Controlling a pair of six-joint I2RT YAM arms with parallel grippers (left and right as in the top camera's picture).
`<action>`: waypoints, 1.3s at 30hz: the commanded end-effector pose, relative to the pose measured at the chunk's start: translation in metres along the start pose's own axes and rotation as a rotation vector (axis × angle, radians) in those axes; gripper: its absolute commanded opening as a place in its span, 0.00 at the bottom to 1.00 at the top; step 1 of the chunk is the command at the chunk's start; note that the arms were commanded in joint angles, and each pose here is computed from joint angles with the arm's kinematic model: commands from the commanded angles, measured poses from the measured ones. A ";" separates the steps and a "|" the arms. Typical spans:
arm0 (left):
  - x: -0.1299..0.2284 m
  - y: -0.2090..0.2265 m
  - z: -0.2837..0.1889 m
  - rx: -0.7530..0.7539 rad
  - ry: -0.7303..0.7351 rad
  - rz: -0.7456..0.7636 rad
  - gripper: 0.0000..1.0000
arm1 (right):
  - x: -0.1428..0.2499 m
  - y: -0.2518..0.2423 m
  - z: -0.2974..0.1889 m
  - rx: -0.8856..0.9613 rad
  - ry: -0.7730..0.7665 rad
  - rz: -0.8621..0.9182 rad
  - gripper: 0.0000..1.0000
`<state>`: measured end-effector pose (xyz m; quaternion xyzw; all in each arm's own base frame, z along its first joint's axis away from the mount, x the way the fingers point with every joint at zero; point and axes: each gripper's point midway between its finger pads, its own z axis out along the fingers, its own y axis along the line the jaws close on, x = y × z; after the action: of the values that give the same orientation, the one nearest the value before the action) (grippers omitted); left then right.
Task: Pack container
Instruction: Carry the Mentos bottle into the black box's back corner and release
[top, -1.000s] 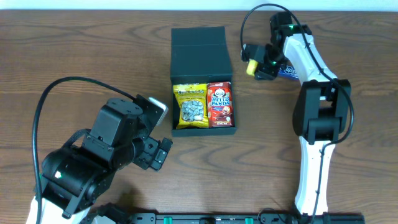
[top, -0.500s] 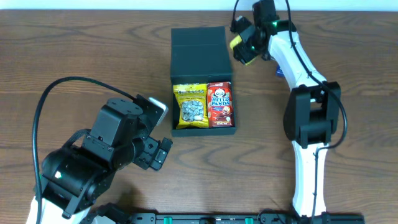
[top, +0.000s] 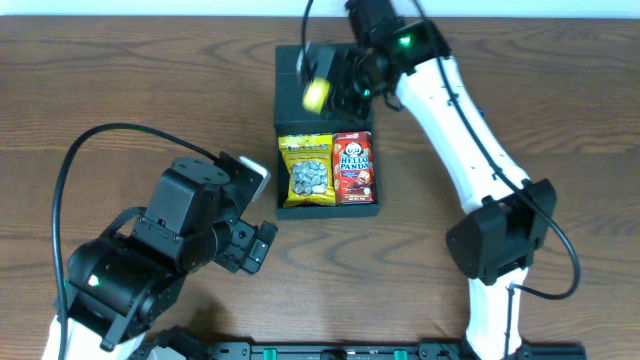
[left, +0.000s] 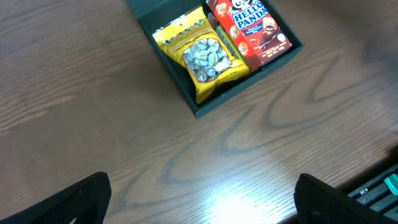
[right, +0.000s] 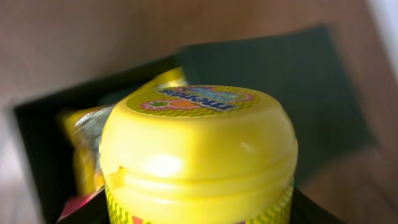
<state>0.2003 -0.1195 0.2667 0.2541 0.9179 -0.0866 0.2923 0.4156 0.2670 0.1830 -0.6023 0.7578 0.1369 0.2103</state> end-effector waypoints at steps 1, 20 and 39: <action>-0.003 0.000 -0.003 0.001 -0.010 -0.010 0.95 | -0.006 0.030 0.003 -0.122 -0.048 -0.270 0.01; -0.003 0.000 -0.003 0.001 -0.010 -0.010 0.95 | 0.022 0.024 0.101 -0.221 0.007 -0.289 0.01; -0.003 0.000 -0.003 0.001 -0.010 -0.010 0.95 | 0.008 0.015 0.112 -0.164 -0.007 -0.172 0.99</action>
<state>0.2003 -0.1195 0.2667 0.2541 0.9179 -0.0866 0.2923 0.4170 0.3103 0.0759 -0.6977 0.6736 0.1741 0.1709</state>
